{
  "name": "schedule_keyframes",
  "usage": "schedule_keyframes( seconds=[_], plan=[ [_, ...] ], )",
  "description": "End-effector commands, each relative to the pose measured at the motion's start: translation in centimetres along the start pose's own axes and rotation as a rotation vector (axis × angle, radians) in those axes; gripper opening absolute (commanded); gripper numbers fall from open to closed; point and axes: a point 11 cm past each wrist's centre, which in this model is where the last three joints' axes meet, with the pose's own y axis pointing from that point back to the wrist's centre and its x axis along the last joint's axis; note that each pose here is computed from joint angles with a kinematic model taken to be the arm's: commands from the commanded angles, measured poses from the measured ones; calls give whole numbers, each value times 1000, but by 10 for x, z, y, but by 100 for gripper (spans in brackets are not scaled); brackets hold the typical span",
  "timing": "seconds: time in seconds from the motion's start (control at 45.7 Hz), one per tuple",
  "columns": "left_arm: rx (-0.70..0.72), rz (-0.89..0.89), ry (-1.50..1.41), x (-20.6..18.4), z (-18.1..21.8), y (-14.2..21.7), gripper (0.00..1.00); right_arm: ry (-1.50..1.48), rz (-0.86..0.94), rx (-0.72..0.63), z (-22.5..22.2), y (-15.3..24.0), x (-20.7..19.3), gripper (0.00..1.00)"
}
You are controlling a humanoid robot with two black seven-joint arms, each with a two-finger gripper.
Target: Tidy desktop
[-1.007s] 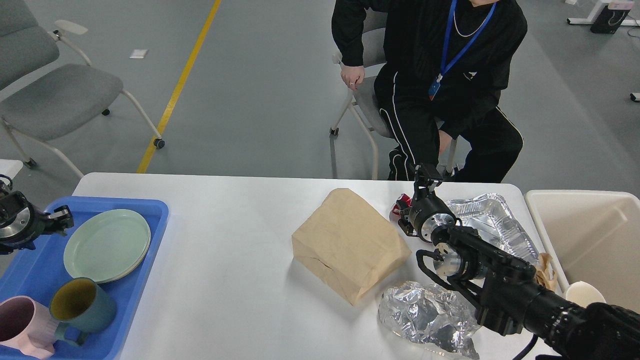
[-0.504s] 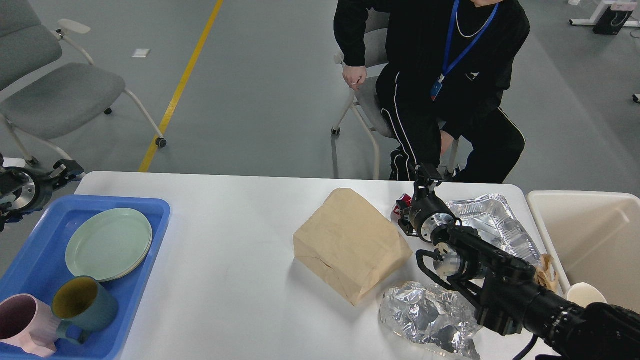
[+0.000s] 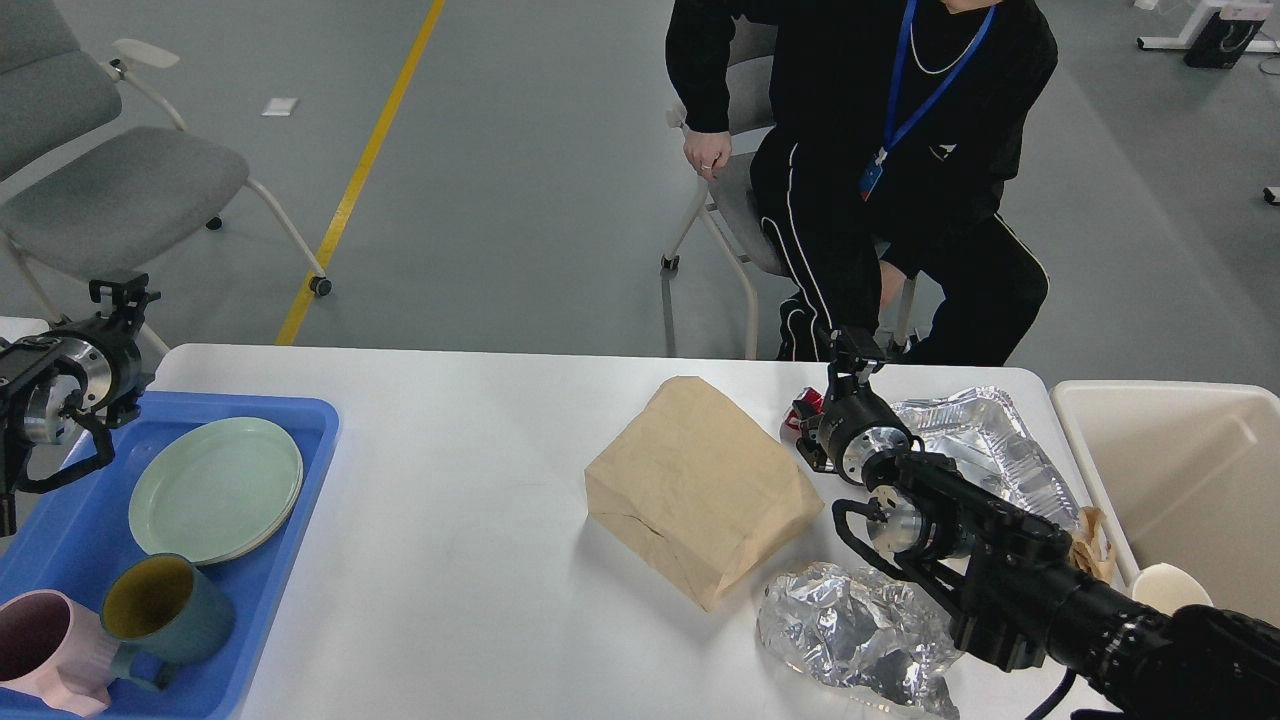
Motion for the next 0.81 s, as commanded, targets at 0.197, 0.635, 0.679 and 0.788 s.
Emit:
schedule_keyframes(
  seconds=[0.197, 0.635, 0.679, 0.788],
  plan=[
    [-29, -101, 190, -47, 0, -7, 96, -1, 0, 0, 0, 0, 0, 100],
    [-213, -182, 487, -75, 40, -5, 96, -1, 0, 0, 0, 0, 0, 100],
    [-234, -203, 527, -85, 43, -5, 96, 1, 0, 0, 0, 0, 0, 100],
    [-277, -236, 568, -98, 46, -4, 96, 1, 0, 0, 0, 0, 0, 100]
  ],
)
